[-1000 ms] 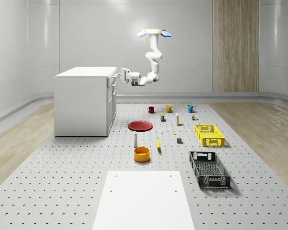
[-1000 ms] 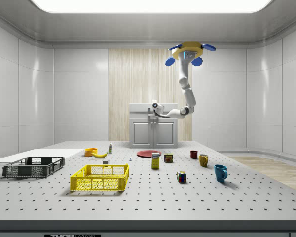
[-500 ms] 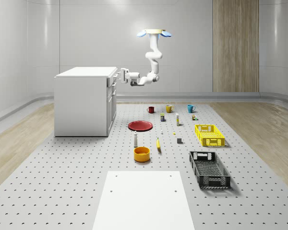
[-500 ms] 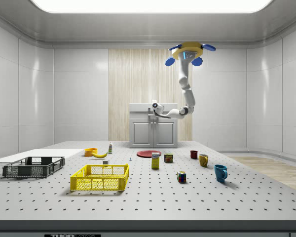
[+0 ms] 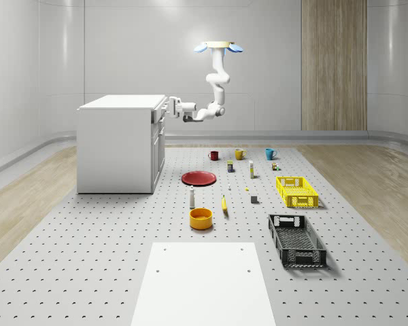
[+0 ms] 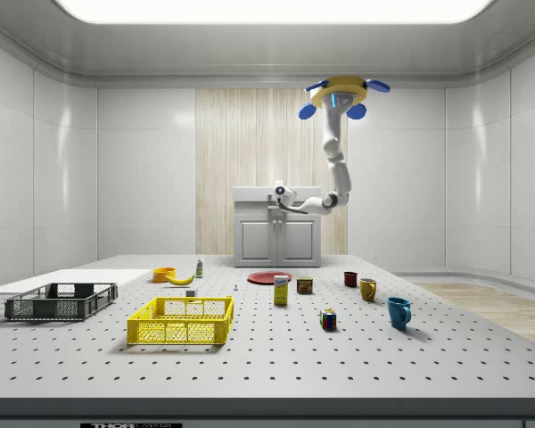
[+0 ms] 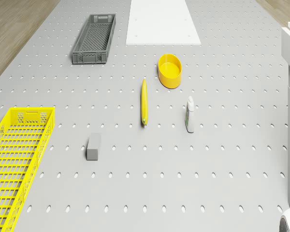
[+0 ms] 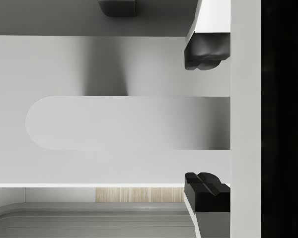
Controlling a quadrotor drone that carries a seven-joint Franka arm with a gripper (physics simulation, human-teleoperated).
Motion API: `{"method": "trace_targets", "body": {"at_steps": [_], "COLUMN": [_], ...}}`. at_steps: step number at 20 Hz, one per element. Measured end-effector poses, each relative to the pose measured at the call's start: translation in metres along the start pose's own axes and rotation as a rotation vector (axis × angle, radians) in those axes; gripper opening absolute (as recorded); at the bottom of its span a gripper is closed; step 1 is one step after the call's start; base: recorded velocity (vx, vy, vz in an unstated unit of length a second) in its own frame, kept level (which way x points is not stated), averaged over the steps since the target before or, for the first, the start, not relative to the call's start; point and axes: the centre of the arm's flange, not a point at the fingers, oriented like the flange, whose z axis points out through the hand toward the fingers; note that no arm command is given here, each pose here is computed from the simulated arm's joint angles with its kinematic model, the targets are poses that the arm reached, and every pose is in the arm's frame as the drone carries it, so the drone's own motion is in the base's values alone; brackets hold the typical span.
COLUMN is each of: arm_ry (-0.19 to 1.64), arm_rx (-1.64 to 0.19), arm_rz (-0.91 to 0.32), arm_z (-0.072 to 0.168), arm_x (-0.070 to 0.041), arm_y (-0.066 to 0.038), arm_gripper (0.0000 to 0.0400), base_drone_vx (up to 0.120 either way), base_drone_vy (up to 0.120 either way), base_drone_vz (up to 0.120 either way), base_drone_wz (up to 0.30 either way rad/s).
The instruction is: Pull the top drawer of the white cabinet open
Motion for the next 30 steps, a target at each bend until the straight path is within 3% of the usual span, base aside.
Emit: {"method": "trace_targets", "body": {"at_steps": [3,8,15,30], "arm_ry": [0.000,0.000,0.000,0.001], "arm_rx": [0.000,0.001,0.000,-0.002], "arm_rz": [0.000,0.000,0.000,0.007], "arm_z": [0.002,0.003,-0.005,-0.029], "arm_x": [0.000,0.000,0.000,0.000], "arm_y": [0.000,0.000,0.000,0.000], "arm_gripper": [0.0199,0.0132,0.0110,0.0112], "base_drone_vx": [0.000,0.000,0.000,0.000], "base_drone_vy": [0.000,0.000,0.000,0.000], "base_drone_vz": [0.000,0.000,0.000,0.000], "base_drone_wz": [0.000,0.000,0.000,0.000]}}
